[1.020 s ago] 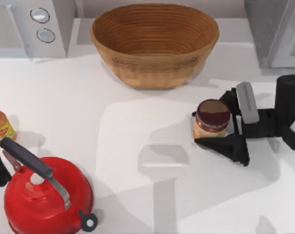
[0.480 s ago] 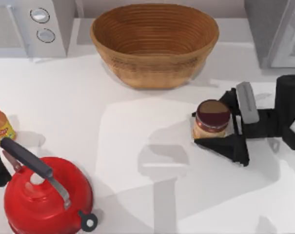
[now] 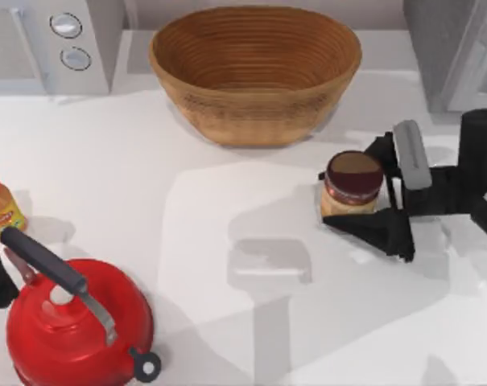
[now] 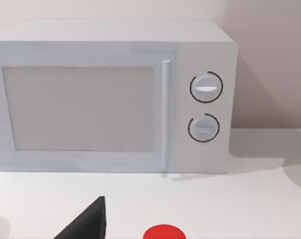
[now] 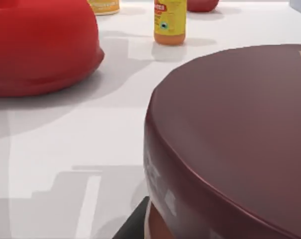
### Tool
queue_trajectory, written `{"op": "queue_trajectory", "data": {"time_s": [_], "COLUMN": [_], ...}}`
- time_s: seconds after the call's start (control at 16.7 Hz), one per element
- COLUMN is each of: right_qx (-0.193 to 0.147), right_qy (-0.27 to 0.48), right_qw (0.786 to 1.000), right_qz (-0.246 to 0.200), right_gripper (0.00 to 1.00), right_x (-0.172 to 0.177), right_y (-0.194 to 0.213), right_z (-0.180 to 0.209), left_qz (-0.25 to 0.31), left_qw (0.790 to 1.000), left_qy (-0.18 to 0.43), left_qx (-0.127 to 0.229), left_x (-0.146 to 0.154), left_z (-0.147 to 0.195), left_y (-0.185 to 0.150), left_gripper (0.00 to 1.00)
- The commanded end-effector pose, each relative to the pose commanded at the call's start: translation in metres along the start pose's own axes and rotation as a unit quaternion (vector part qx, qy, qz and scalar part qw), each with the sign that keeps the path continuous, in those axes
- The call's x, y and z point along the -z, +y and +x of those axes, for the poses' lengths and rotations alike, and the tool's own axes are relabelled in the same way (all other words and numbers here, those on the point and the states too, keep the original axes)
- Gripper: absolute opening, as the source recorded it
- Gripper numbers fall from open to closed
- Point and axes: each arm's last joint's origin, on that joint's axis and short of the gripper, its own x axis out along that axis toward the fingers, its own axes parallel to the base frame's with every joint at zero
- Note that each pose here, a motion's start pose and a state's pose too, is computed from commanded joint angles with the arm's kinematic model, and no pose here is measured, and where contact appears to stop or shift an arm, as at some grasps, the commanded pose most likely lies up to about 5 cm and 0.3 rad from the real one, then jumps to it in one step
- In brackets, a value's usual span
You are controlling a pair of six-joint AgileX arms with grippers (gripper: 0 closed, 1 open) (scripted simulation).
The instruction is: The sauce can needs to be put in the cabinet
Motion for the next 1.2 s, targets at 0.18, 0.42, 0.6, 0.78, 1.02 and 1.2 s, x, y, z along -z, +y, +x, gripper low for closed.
{"op": "queue_trajectory", "data": {"time_s": [0.18,0.42,0.6,0.78,1.02,1.2], "right_qx": [0.007,0.007,-0.003,-0.006,0.000,0.033], "right_qy": [0.001,0.003,0.001,0.000,0.002,0.018], "right_qw": [1.000,1.000,1.000,1.000,1.000,0.999], "right_qz": [-0.001,0.008,0.007,0.005,0.007,0.020], "right_gripper": [0.00,0.00,0.00,0.00,0.00,0.00], "right_x": [-0.037,-0.091,-0.121,-0.128,-0.128,-0.135], "right_y": [-0.006,-0.004,0.003,0.005,0.006,0.025], "right_z": [-0.006,-0.012,-0.012,-0.011,-0.013,-0.016], "left_qz": [0.000,0.000,0.000,0.000,0.000,0.000], "left_qw": [1.000,1.000,1.000,1.000,1.000,1.000], "left_qy": [0.000,0.000,0.000,0.000,0.000,0.000], "left_qx": [0.000,0.000,0.000,0.000,0.000,0.000], "left_x": [0.000,0.000,0.000,0.000,0.000,0.000], "left_z": [0.000,0.000,0.000,0.000,0.000,0.000], "left_y": [0.000,0.000,0.000,0.000,0.000,0.000], "left_gripper": [1.00,1.00,1.00,1.00,1.00,1.00]}}
